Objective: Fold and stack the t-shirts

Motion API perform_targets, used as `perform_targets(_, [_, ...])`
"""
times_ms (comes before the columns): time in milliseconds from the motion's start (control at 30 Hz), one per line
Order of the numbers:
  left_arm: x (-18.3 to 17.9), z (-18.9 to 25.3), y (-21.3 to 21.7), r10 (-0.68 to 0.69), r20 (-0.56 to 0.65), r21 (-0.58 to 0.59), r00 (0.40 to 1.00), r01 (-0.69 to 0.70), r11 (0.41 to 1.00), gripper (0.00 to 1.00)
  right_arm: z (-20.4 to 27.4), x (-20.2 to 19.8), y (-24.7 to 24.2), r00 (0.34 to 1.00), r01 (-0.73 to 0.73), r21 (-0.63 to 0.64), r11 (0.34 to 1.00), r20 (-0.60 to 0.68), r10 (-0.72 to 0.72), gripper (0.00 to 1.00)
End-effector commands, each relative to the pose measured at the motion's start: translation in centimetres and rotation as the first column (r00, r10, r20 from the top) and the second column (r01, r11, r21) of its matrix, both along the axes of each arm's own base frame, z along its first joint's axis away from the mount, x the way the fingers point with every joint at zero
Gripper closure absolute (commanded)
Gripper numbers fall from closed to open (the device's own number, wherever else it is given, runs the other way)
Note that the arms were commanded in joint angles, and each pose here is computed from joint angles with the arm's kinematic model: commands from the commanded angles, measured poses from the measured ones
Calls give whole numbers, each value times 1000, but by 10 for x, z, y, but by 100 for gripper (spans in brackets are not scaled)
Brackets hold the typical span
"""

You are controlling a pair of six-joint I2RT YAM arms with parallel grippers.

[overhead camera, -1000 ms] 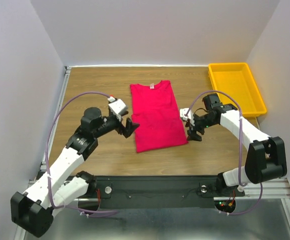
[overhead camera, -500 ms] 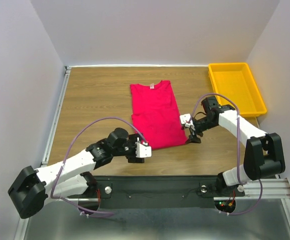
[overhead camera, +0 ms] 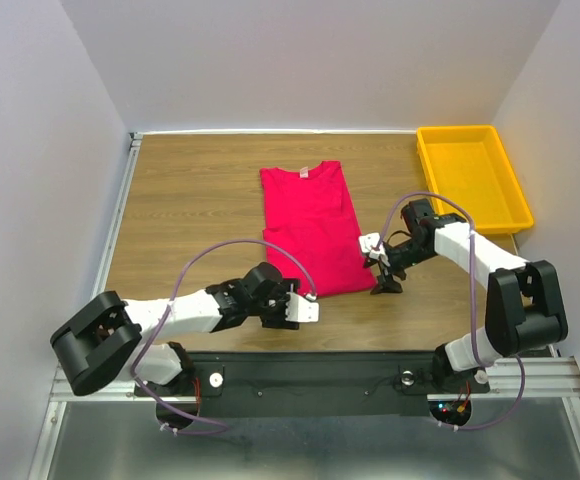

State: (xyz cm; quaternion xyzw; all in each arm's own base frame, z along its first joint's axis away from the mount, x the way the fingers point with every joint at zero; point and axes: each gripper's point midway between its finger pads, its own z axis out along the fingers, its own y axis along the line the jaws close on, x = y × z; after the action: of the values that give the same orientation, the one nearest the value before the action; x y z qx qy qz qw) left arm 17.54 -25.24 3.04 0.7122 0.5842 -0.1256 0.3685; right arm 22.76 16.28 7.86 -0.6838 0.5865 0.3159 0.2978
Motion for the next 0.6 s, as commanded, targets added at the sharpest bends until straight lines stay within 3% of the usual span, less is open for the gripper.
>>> perform_targets(0, [20, 17, -15, 20, 82, -31, 996, -17, 999, 28, -1, 1, 1, 1000, -10, 21, 1000, -5, 10, 24])
perform_targets(167, [26, 11, -13, 47, 91, -8, 995, -46, 999, 32, -8, 7, 2, 1000, -20, 16, 1000, -8, 20, 24])
perform_targets(367, [29, 9, -11, 60, 101, 2, 993, -61, 998, 62, -22, 11, 1, 999, -42, -3, 999, -13, 42, 24])
perform_targets(567, [28, 11, -11, 56, 108, -7, 993, -56, 998, 73, -34, 22, -4, 1000, -18, -46, 999, 19, 19, 24])
